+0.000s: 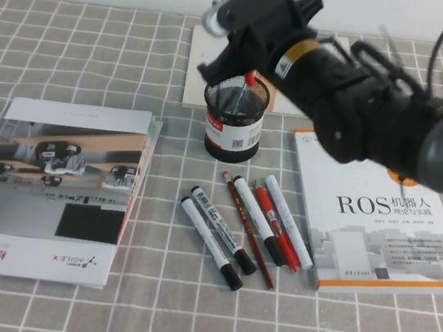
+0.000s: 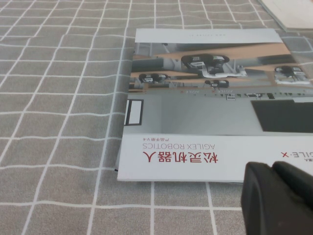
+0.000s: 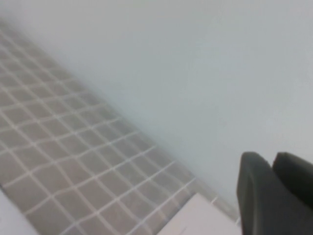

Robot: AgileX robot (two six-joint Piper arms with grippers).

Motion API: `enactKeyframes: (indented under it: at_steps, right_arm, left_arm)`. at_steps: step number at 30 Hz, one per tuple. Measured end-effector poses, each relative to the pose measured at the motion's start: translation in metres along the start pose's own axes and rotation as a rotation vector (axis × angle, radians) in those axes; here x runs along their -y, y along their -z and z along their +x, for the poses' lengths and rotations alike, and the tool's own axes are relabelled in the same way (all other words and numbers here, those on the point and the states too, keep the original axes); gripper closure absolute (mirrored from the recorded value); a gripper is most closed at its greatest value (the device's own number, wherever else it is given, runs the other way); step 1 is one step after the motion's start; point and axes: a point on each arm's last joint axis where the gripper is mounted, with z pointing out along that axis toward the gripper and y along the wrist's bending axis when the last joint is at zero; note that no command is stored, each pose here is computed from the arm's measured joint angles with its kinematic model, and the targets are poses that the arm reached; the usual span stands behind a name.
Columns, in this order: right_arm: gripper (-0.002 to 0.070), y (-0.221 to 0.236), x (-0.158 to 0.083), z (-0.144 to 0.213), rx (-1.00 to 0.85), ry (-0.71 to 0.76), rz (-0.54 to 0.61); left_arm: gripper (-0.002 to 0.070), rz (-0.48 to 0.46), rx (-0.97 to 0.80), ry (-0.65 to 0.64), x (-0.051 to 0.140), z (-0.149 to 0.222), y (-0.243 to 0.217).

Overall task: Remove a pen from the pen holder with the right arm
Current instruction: 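Take a marker out of the pen holder and lay it on the table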

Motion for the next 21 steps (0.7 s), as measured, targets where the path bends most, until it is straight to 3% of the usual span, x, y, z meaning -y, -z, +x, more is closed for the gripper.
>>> enactKeyframes:
  at_steps: [10,16,21]
  right_arm:
    - [0.0670,0.050,0.026,-0.070,-0.007,-0.101,0.007]
    - [0.0670,0.087,0.031,-0.084,-0.236,-0.265,-0.043]
    - [0.0670,0.103,0.021,-0.071,-0.493,-0.376,-0.130]
  left_arm:
    - [0.0680,0.000,0.000,0.000,0.000,0.000,0.000]
    - [0.0680,0.000,0.000,0.000,0.000,0.000,0.000]
    - [0.0680,0.000,0.000,0.000,0.000,0.000,0.000]
